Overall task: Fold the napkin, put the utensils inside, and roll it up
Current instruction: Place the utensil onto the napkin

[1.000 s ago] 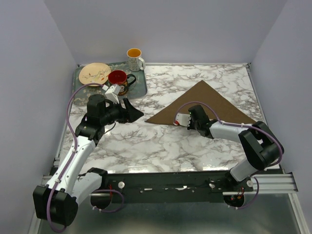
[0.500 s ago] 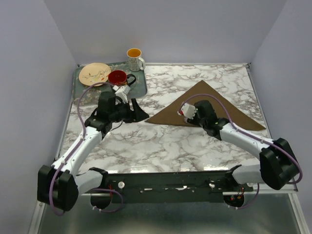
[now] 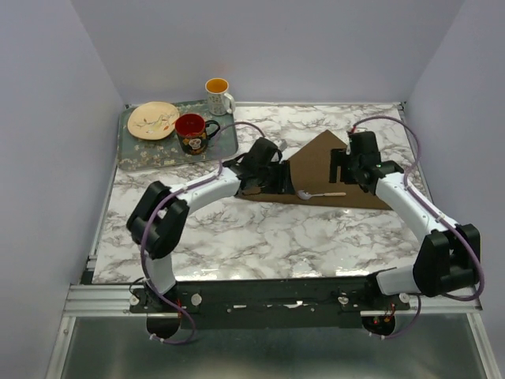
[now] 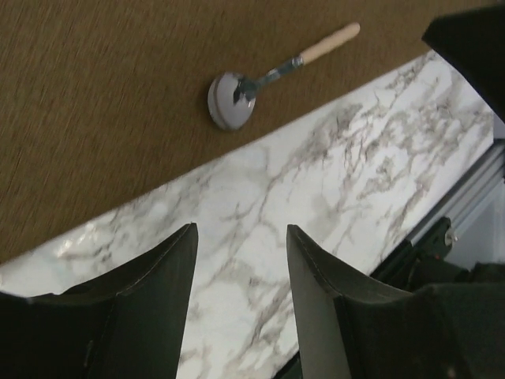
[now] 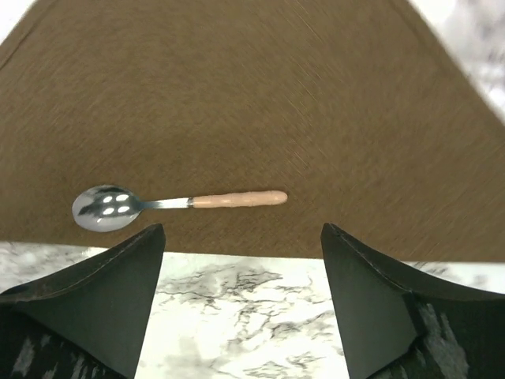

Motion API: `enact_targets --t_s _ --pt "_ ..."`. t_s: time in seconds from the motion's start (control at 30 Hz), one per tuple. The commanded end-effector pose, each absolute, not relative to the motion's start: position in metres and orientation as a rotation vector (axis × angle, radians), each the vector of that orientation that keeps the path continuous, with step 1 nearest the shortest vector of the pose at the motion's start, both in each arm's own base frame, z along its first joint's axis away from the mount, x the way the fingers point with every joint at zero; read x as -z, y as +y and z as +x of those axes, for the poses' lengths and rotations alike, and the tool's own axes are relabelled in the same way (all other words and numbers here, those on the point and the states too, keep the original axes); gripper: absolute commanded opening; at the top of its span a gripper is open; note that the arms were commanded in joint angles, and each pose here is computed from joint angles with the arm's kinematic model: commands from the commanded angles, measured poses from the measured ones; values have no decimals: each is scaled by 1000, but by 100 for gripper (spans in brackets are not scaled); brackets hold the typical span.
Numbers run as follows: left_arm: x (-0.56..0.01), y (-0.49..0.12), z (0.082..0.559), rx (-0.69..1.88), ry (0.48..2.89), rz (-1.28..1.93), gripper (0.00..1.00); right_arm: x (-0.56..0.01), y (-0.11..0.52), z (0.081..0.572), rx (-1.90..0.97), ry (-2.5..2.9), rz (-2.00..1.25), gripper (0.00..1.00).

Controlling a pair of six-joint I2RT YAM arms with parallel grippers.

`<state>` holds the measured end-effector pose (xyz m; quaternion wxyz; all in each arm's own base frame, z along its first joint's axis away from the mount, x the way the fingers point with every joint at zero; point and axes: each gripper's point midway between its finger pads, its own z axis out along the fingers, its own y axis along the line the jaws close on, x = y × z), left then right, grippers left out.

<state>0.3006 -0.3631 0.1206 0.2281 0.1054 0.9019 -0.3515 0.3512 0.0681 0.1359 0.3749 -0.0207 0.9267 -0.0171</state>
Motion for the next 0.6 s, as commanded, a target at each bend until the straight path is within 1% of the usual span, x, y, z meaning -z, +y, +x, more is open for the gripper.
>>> enact_targets --t_s 0.0,0.07,0.23,0.37,0.57 --pt "-95 -390 318 839 2553 245 53 -107 66 333 -345 2517 353 85" --pt "-96 -400 321 855 2548 255 53 -103 64 332 -344 2512 376 85" --pt "-76 -412 322 829 2594 268 53 -100 63 335 -358 2493 445 84" --pt "-72 -416 335 800 2569 278 49 -104 71 334 -419 2477 422 83" --pt "-65 -413 346 745 2566 262 48 -110 58 322 -349 2428 436 83"
